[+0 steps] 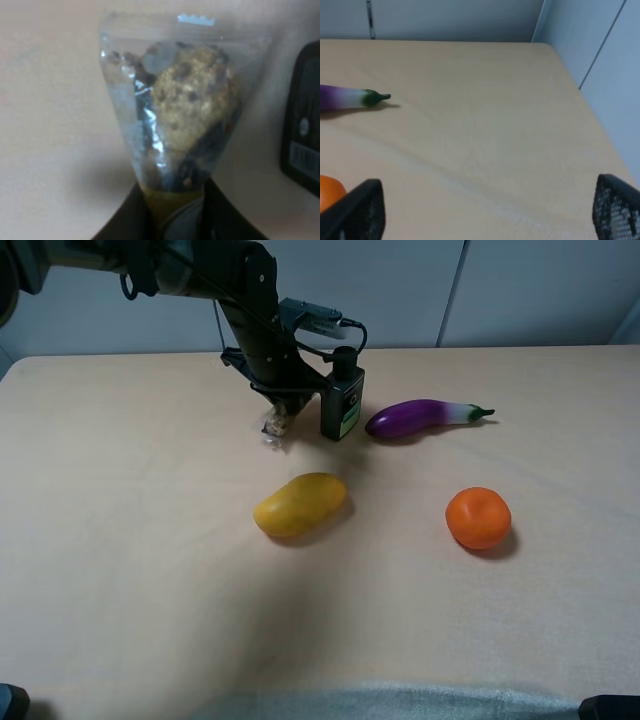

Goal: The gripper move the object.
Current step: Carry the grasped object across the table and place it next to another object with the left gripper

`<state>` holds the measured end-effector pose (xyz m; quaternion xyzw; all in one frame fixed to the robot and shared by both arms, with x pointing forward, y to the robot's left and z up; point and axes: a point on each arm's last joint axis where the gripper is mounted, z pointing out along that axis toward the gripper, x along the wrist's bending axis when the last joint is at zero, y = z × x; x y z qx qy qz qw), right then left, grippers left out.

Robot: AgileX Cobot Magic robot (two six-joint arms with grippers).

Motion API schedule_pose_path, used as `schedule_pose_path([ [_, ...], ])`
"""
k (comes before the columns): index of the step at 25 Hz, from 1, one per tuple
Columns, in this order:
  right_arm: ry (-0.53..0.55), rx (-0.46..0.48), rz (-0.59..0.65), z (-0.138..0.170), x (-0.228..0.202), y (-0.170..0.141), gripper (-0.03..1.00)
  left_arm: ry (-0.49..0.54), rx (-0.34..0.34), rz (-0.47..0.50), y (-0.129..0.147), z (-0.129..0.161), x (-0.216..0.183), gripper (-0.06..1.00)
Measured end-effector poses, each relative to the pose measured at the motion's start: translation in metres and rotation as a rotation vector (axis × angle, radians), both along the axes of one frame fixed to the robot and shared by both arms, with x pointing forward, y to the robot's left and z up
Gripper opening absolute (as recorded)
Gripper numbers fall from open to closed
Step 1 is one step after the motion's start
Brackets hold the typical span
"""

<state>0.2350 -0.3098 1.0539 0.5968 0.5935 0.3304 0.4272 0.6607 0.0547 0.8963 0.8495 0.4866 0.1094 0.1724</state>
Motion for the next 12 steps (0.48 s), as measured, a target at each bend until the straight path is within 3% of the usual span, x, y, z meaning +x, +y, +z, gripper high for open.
schedule_pose_path([
  [12, 0.000, 0.000, 0.000, 0.0000, 0.0000, 0.0000, 0.63, -0.013, -0.007, -0.003, -0.0008, -0.0005, 0.0013, 0.24],
])
